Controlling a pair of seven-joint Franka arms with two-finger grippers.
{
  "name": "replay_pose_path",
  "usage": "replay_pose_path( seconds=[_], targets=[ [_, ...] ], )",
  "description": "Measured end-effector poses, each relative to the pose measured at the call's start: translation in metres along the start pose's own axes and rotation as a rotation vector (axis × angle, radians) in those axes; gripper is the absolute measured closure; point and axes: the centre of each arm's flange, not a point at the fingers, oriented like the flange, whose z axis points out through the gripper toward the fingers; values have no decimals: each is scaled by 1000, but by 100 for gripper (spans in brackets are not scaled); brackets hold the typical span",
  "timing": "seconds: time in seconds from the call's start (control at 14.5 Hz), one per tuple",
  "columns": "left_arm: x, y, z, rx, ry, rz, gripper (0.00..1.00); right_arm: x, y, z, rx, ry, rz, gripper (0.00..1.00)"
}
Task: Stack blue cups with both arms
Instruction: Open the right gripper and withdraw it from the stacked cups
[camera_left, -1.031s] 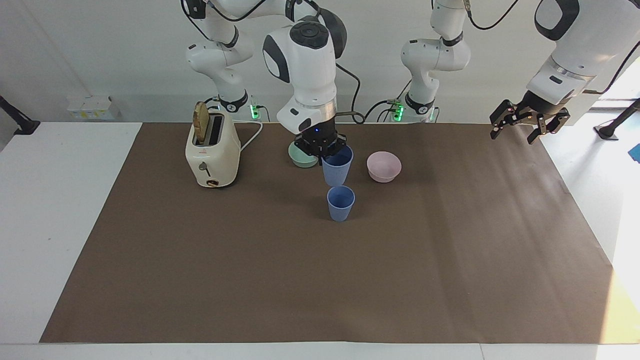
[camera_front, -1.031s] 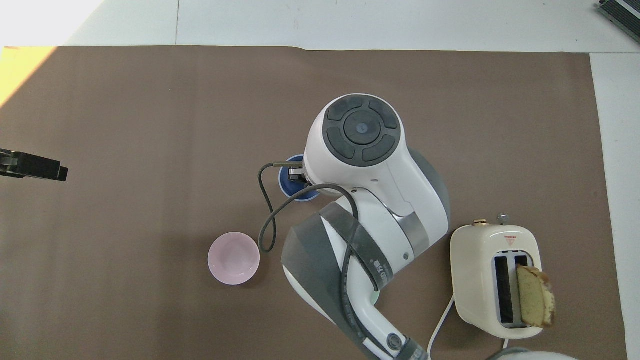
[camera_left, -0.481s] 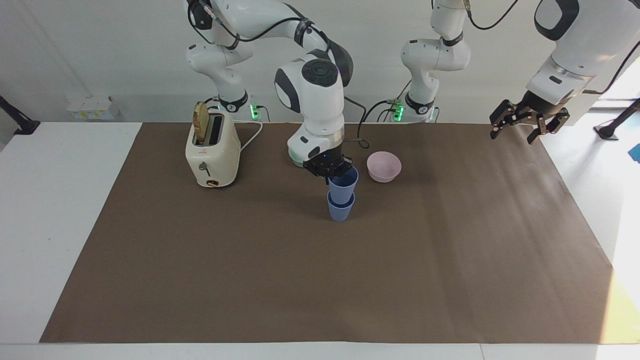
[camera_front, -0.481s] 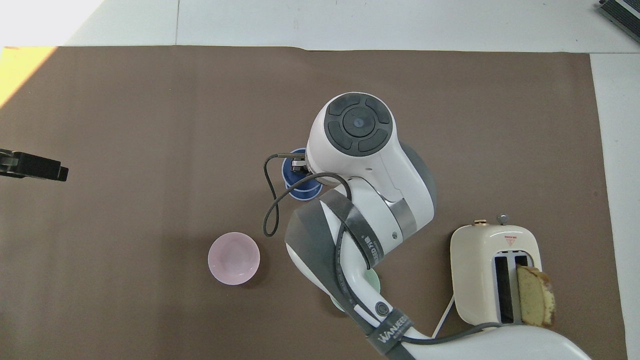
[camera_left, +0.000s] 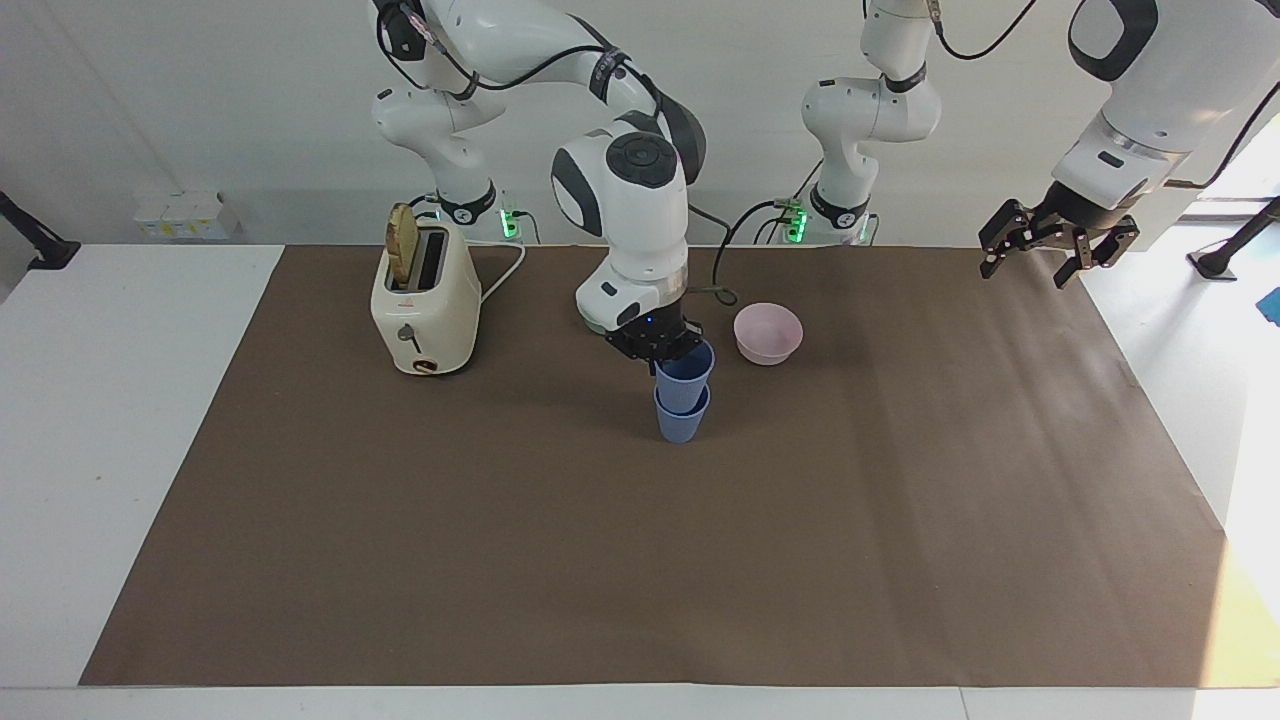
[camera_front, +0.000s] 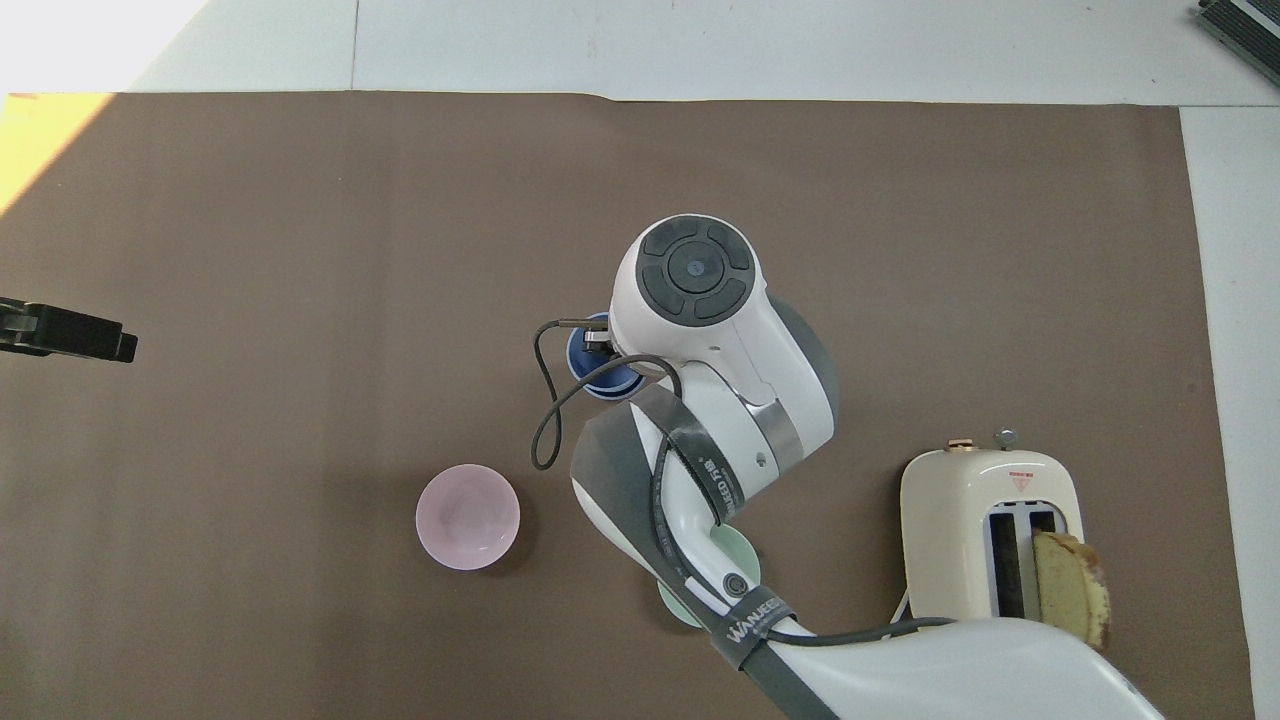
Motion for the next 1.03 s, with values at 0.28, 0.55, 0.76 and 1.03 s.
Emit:
replay_pose_path(
  seconds=[0.28,0.55,0.76,1.03],
  targets=[
    [0,1,0,0,0,1,0,-1,-2,-2,2,2,-3,39],
    [0,1,0,0,0,2,0,10,26,-50,-7,9,30,0],
    [0,1,0,0,0,2,0,16,68,-114,-21,42,31,0],
    [0,1,0,0,0,2,0,20,149,-197,-70,71,-12,0]
  ],
)
